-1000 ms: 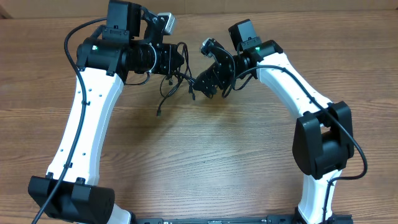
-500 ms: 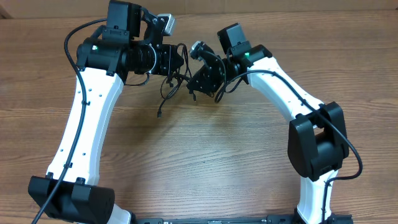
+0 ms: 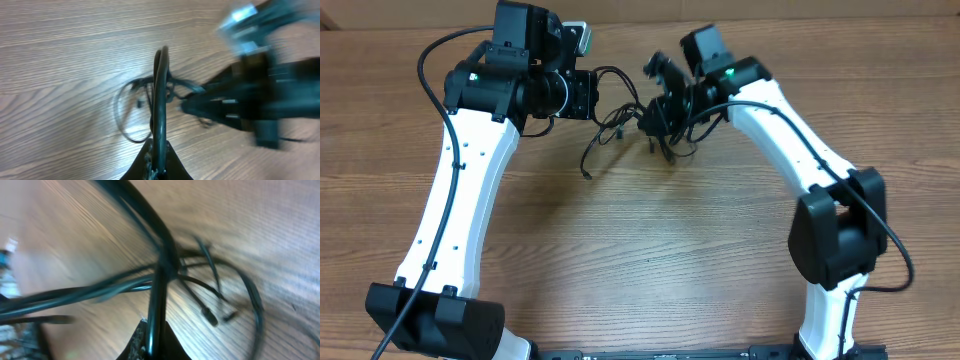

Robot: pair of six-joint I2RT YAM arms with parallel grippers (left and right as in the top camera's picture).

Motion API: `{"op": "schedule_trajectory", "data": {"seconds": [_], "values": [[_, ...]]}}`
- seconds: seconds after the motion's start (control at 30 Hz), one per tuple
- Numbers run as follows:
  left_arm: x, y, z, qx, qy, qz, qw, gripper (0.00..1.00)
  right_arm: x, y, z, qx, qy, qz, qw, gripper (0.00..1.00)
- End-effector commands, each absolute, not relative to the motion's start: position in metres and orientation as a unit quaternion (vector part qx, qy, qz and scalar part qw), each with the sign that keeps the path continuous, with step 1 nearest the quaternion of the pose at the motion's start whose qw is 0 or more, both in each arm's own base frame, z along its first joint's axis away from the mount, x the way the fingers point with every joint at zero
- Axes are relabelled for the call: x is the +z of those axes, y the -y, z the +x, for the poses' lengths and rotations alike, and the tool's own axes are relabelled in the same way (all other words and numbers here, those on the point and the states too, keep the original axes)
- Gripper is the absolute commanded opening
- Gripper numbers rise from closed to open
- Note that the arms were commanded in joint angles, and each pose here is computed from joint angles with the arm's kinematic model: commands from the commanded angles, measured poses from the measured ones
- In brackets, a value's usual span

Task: Untangle cables

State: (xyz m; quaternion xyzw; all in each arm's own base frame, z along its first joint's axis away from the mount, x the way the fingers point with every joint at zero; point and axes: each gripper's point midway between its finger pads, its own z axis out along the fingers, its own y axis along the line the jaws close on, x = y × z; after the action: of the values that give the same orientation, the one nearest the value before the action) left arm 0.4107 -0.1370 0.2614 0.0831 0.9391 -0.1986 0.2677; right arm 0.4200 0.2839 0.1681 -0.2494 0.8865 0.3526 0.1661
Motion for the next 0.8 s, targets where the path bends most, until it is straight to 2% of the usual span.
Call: {"op": "schedule_trajectory", "data": {"seconds": [0.0,0.13,0.27,0.37,0.5,0.67,0.77], "values": [[0.258,0.125,0.417,-0.170,-0.945,0.062,0.272,0.04,0.290,-0.293,0.400,0.435,-0.827,-0.263,0.241,0.04],[0.249,0.123,0.418,-0.164,-0.950,0.060,0.260,0.04,0.339,-0.277,0.388,0.443,-0.817,-0.244,0.277,0.04],[0.245,0.118,0.418,-0.147,-0.954,0.054,0.257,0.04,0.354,-0.240,0.392,0.422,-0.840,-0.176,0.291,0.04],[0.244,0.115,0.419,-0.139,-0.955,0.052,0.257,0.04,0.341,-0.196,0.409,0.369,-0.879,-0.083,0.291,0.04],[0.244,0.115,0.418,-0.139,-0.955,0.052,0.256,0.04,0.304,-0.117,0.427,0.243,-0.926,0.056,0.283,0.04],[0.242,0.115,0.416,-0.139,-0.957,0.052,0.251,0.04,0.269,-0.056,0.421,0.116,-0.950,0.129,0.258,0.06],[0.242,0.115,0.415,-0.139,-0.957,0.053,0.248,0.04,0.256,-0.047,0.417,0.095,-0.955,0.138,0.245,0.07]]}}
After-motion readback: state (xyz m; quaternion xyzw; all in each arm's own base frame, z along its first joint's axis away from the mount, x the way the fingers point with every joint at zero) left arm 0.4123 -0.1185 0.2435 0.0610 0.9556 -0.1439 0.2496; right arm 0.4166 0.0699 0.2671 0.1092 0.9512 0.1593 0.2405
